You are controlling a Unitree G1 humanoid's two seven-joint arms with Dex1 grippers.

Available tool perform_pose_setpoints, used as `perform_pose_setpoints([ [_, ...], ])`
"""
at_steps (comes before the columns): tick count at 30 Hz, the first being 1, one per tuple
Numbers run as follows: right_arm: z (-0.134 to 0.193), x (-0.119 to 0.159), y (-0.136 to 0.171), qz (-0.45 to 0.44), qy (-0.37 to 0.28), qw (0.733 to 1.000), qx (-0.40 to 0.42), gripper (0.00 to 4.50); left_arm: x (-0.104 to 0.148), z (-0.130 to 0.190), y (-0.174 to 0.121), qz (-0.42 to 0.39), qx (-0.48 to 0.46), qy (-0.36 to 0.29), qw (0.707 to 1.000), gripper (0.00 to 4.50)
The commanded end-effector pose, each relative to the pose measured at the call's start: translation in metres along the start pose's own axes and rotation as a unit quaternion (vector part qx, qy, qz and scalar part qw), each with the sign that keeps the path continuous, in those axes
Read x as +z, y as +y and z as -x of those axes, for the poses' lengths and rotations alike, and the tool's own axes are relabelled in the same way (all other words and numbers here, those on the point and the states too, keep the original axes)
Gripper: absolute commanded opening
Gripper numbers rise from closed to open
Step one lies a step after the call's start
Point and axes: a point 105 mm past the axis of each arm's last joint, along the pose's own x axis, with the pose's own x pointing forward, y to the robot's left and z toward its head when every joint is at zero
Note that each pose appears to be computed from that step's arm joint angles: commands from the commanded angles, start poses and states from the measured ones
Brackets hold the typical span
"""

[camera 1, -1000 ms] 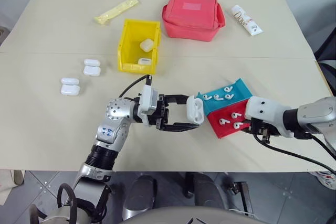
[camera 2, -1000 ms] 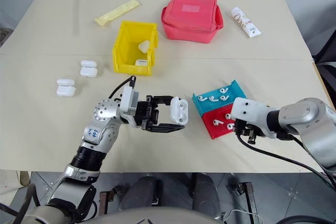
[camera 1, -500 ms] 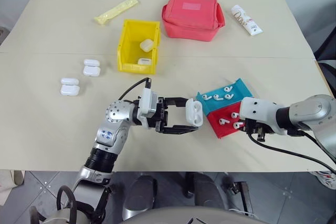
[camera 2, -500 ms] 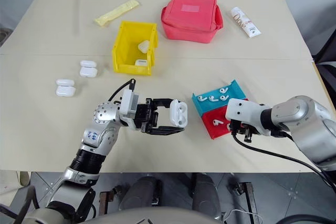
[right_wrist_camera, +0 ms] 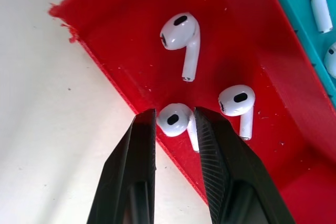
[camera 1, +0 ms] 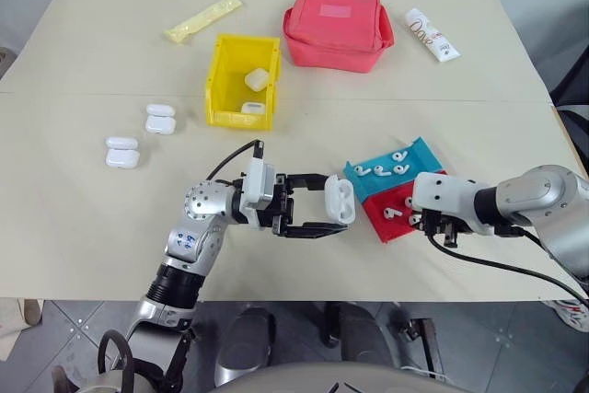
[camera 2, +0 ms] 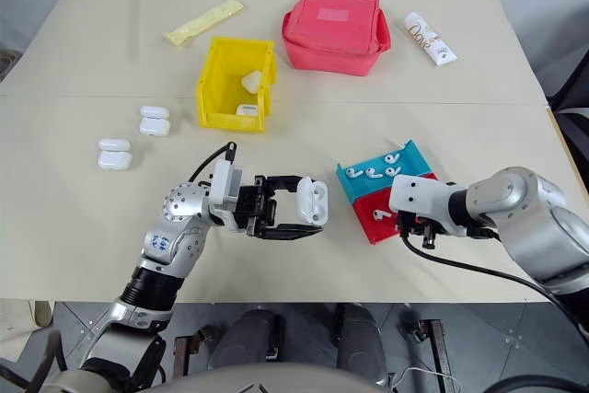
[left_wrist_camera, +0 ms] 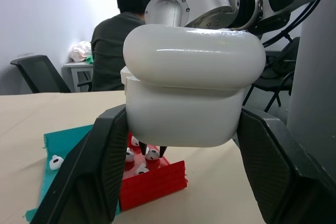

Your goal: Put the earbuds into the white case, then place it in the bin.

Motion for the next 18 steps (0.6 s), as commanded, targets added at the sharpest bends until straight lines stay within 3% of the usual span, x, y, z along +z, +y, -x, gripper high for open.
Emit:
perform_pose_setpoints([
  [1, 0.0006, 0.0035, -0.0008, 0.017, 0.000, 1.000, -0.002, 1.18, 0.0106, -0.0023, -0.0030, -0.020, -0.007, -0.008, 1.000, 2.76],
  [18, 0.0049, 0.0090, -0.0051, 0.020, -0.017, 1.000, -0.006, 1.18, 0.0118, -0.0014, -0.0032, -0.021, -0.001, -0.006, 1.000, 2.76],
])
